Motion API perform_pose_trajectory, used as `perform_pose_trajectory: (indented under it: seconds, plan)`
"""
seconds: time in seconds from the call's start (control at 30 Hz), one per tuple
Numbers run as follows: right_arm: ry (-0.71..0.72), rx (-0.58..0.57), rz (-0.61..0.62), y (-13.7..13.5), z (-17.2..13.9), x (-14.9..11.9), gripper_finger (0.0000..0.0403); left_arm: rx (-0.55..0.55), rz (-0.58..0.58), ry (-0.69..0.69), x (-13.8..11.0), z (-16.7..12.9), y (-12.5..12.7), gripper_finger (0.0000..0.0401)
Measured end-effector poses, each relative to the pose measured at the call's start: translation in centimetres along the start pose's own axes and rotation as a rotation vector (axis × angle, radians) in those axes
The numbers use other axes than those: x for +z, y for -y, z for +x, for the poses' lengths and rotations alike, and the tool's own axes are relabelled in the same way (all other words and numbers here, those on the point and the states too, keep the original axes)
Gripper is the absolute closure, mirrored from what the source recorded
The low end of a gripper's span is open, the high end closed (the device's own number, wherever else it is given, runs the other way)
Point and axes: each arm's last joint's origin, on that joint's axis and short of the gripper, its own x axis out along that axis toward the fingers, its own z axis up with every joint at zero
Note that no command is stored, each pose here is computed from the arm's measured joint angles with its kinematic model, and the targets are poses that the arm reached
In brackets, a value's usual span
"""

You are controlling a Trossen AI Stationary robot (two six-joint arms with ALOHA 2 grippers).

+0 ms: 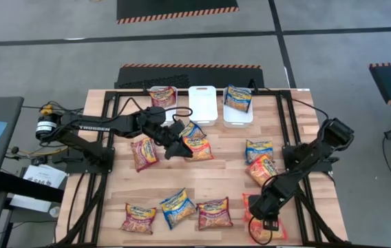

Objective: Sort Maruchan noodles
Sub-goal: Put the orange noodle pack into the middle white bin

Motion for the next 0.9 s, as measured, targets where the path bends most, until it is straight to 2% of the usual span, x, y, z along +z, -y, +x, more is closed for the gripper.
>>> perform_pose_trajectory:
  seconds: [0.1, 0.23, 0.3, 0.57, 0.9]
  plan:
    - [-0.067, 0.014, 0.022, 0.1, 1.0, 0.2, 0.0297, 0.000, 0.000, -0.001, 0.0, 0.0, 0.0, 0.0280]
    - [-0.083, 0.033, 0.030, 0.0, 1.4, 0.4, 0.0372, 0.005, -0.004, -0.006, -0.1, 0.0, -0.1, 0.0280]
    - [-0.078, 0.033, 0.030, -0.2, 1.3, 0.5, 0.0391, 0.009, -0.008, -0.011, -0.1, 0.0, -0.1, 0.0280]
    - [0.041, -0.008, 0.013, -1.7, -1.4, 0.5, 0.0398, 0.016, -0.009, -0.016, -0.2, 0.0, -0.2, 0.0280]
    - [0.211, -0.127, -0.005, -4.0, -7.7, -0.2, 0.0401, 0.021, -0.014, -0.020, -0.2, -0.1, -0.3, 0.0280]
